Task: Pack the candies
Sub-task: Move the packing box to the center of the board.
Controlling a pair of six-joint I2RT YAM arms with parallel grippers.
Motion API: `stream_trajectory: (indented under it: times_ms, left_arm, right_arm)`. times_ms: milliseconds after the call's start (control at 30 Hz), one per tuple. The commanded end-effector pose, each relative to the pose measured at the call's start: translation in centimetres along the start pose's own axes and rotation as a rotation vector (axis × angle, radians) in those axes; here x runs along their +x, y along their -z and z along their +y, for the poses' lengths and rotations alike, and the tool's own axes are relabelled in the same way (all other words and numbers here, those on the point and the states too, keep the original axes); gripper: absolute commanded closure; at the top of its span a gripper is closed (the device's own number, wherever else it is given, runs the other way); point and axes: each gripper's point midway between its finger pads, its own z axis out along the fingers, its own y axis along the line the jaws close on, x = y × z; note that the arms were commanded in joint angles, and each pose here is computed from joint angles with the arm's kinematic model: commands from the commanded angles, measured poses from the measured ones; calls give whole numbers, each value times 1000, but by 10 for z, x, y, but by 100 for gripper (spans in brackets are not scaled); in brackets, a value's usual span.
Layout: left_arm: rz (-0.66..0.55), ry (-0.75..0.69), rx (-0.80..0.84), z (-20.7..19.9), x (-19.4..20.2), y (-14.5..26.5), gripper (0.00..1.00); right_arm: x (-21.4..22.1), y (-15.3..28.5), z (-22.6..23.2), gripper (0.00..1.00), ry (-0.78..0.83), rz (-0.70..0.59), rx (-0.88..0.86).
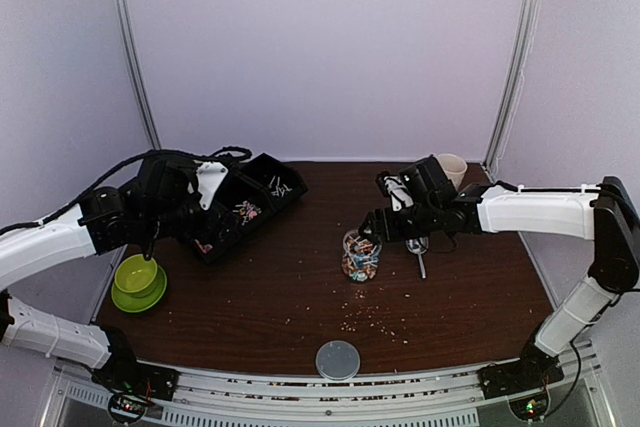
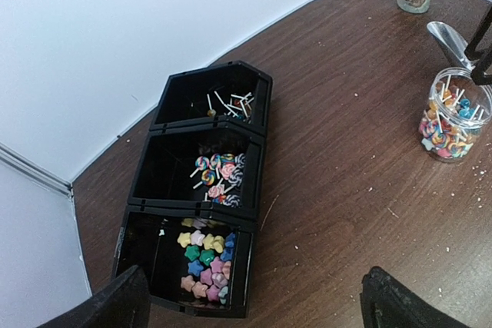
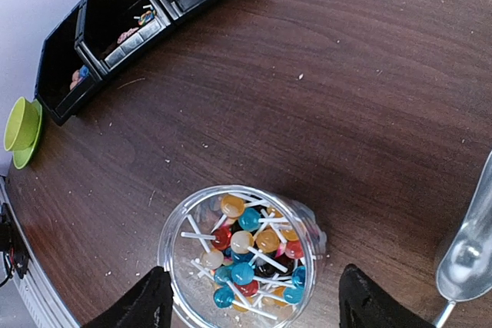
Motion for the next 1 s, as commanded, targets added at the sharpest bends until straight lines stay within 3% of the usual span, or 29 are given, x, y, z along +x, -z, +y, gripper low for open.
stream_trajectory:
  times_ms: [0,333,733,800,867,933,967]
  left_arm:
    - [-44,36,-33,9,-10,4,2]
    - [-29,31,-43,10,-8,1,2]
    - [-24,35,-38,9,-7,1,2]
    - [-26,34,-39,9,-7,1,2]
    - [-25,33,-38,9,-7,1,2]
    - [-23,35,-39,9,-6,2,2]
    - [-22,34,-39,9,-6,2,2]
  right_arm:
    - [7,-4,14,26,-12,48,-67]
    - [25,-20,58,26,32,126,-180]
    - [18,-36,123,25,106,138,-333]
    - [16,-36,131,22,154,129,-345]
    - [14,-30,129,15,219,110,-310]
    - [15,-20,124,1,288,89,-279]
    - [18,-14,121,0,320,83,-267]
